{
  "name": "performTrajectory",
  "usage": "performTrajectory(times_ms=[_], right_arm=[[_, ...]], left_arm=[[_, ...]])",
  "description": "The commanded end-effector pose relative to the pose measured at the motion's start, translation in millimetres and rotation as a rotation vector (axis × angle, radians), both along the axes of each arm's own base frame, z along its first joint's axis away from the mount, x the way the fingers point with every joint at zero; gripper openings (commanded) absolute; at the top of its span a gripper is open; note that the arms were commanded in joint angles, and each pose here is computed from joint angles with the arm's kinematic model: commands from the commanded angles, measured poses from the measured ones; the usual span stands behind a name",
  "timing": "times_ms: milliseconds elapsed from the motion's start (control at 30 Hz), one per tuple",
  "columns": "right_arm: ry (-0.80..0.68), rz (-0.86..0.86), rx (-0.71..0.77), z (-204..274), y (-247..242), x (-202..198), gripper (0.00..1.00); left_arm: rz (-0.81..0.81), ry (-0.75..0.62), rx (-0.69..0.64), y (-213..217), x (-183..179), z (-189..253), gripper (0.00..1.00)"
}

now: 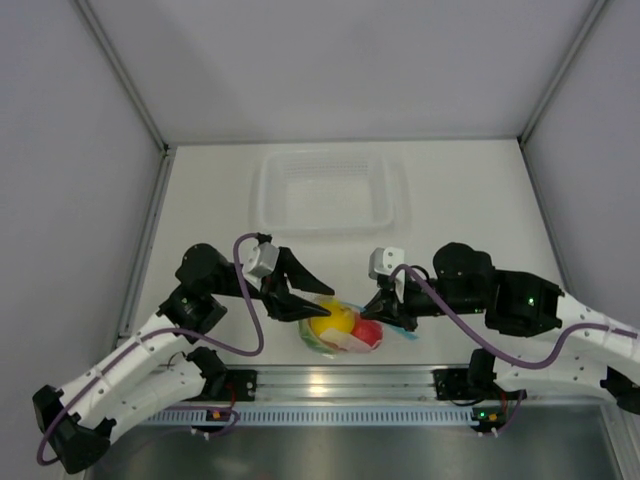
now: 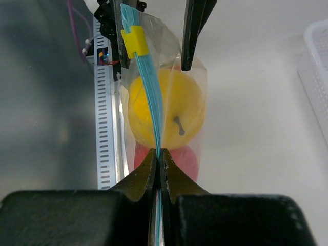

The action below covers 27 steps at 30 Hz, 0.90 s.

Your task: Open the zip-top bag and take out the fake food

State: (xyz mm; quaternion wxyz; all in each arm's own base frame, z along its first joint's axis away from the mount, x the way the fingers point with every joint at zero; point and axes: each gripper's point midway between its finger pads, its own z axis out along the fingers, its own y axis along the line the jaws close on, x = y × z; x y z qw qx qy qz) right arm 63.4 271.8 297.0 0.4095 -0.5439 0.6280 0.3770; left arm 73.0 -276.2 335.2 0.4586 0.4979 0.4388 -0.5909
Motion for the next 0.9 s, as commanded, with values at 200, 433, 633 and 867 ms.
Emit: performTrajectory(times_ms=[200,433,633,867], right_arm=[[-0.015,-0.009,0.044,19.5,5.8,3.5,0.00],[-0.024,-0.033,0.066,26.0,0.5,5.6,0.00],[-0.036,-0.059,0.104,30.8,0.5,9.5,0.14],[-0.059,-0.106,0.208,61.5,1.1,16.4,0.38]], left_arm=[[0.008,-0.067,-0.059,0.8,-1.4,16.8,0.33],[0.010,-0.051,-0.048,-1.0,0.8,12.7,0.02],[0.050,-0.028,-0.057,-3.0,8.2,18.3,0.00],[0.030,0.018,-0.034,-10.5,12.4,19.3,0.00]])
